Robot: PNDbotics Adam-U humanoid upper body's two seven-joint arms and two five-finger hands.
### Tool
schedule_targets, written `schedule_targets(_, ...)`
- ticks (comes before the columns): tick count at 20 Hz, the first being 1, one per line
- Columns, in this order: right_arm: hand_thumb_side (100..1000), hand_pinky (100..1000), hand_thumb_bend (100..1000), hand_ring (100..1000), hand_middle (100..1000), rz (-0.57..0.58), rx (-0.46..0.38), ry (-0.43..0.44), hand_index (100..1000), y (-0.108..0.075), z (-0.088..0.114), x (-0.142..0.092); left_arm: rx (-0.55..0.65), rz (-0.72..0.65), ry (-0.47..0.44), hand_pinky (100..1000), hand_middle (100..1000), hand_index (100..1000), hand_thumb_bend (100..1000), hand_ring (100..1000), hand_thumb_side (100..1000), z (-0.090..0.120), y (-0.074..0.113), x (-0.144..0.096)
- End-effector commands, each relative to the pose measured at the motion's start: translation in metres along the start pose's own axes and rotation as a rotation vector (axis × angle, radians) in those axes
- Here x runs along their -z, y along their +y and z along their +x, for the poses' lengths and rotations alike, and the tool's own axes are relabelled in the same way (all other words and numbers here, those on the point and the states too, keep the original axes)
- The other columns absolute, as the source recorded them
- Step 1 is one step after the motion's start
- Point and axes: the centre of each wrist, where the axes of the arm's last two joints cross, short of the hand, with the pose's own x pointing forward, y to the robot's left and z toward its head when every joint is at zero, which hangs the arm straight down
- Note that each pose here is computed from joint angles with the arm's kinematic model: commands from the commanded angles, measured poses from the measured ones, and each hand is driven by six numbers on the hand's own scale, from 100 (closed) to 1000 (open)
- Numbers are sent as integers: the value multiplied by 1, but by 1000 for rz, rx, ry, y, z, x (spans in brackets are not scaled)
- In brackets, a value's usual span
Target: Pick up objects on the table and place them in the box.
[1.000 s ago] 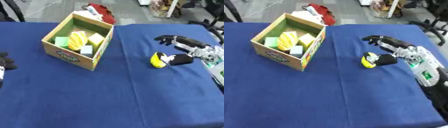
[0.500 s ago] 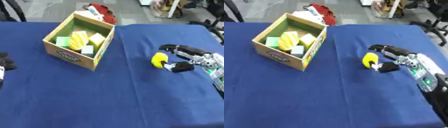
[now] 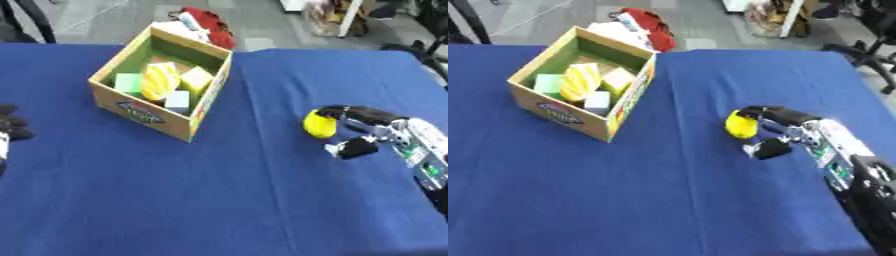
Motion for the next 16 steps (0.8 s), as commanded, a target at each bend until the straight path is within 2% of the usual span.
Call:
schedule_targets(1, 100, 779, 100, 815, 703, -65, -53, 37, 874, -6, -3, 2, 17, 2, -34, 689, 577, 783, 100, 575, 697, 7, 6, 6)
schedule_targets(4, 100, 700, 100, 685, 460, -216, -81, 78, 613, -12, 0, 8, 15, 2, -34, 689, 577, 783, 100, 576, 697, 7, 5, 6)
schedule_targets(7, 100, 636, 100, 568, 271, -385, -97, 103, 406, -19, 3, 13, 15, 3, -33, 689, 577, 783, 100, 576, 698, 7, 5, 6)
schedule_targets(9, 100, 618, 100, 533, 225, -495, -109, 100, 357, -29, 6, 16, 14, 4, -32, 689, 577, 783, 100, 576, 698, 7, 5, 5)
schedule_targets(12, 100, 614, 100, 521, 218, -606, -116, 71, 350, -52, 14, 21, 13, 3, -32, 689, 575, 783, 100, 576, 697, 7, 5, 5)
schedule_targets(16, 100, 613, 100, 515, 215, -670, -90, -26, 350, -96, 45, 40, 7, -4, -34, 689, 576, 783, 100, 576, 697, 7, 3, 6)
